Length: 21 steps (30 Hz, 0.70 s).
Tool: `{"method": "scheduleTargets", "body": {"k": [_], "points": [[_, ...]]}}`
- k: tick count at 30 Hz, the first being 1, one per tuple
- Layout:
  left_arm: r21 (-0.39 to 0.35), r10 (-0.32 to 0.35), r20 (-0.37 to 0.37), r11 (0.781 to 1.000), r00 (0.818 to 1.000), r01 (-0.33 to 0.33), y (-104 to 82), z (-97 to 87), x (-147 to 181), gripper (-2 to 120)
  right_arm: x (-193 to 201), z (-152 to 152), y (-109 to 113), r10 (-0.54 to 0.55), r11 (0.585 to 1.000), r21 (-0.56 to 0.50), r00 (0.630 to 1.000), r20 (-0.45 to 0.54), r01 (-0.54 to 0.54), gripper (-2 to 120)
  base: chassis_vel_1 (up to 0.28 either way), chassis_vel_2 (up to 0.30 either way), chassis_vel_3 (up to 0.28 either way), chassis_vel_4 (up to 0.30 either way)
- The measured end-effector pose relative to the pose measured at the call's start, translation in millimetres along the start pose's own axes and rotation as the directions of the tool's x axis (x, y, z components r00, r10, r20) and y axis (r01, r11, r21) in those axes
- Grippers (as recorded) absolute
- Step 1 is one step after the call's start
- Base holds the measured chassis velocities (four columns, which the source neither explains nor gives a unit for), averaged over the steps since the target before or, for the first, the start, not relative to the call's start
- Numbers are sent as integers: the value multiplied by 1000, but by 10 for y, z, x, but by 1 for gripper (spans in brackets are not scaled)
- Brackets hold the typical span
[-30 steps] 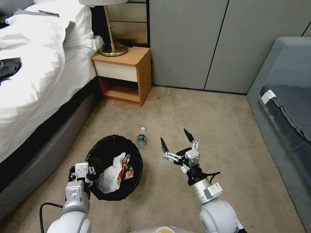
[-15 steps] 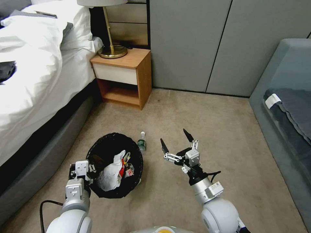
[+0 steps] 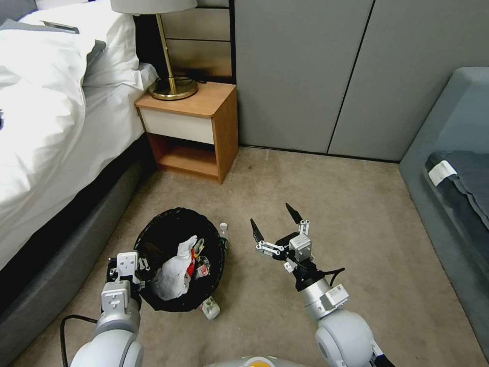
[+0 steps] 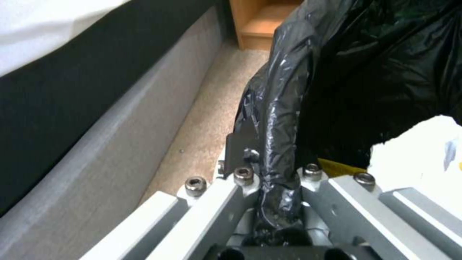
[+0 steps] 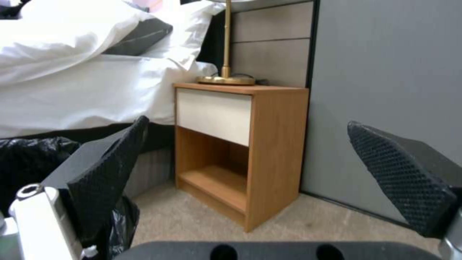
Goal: Pick up the trash bin, then pick up the garbage from the floor and place it into the trash bin.
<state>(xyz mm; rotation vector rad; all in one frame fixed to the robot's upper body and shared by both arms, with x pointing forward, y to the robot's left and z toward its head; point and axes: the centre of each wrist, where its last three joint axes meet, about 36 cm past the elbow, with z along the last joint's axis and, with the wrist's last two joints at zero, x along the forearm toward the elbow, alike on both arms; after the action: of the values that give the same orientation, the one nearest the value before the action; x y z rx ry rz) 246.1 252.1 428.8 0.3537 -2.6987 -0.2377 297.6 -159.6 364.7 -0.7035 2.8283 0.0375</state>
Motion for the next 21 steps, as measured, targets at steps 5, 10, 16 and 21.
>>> {"method": "scheduleTargets", "body": {"k": [5, 10, 16, 21], "points": [[3, 1, 3, 1000, 1000, -1, -4, -7, 0, 0, 13, 3, -7, -8, 1000, 8, 1000, 7, 8, 100, -31, 26, 33, -13], [12, 7, 3, 1000, 1000, -7, -9, -11, 9, 0, 29, 7, -4, -16, 1000, 11, 1000, 5, 16, 100, 0, 0, 0, 0], [22, 12, 5, 1000, 1000, -12, -20, -24, 22, 0, 40, 10, 9, -23, 1000, 13, 1000, 8, 23, 100, 0, 0, 0, 0], [23, 13, 4, 1000, 1000, -13, -24, -25, 25, 0, 47, 8, 10, -25, 1000, 15, 1000, 10, 25, 100, 0, 0, 0, 0]]}}
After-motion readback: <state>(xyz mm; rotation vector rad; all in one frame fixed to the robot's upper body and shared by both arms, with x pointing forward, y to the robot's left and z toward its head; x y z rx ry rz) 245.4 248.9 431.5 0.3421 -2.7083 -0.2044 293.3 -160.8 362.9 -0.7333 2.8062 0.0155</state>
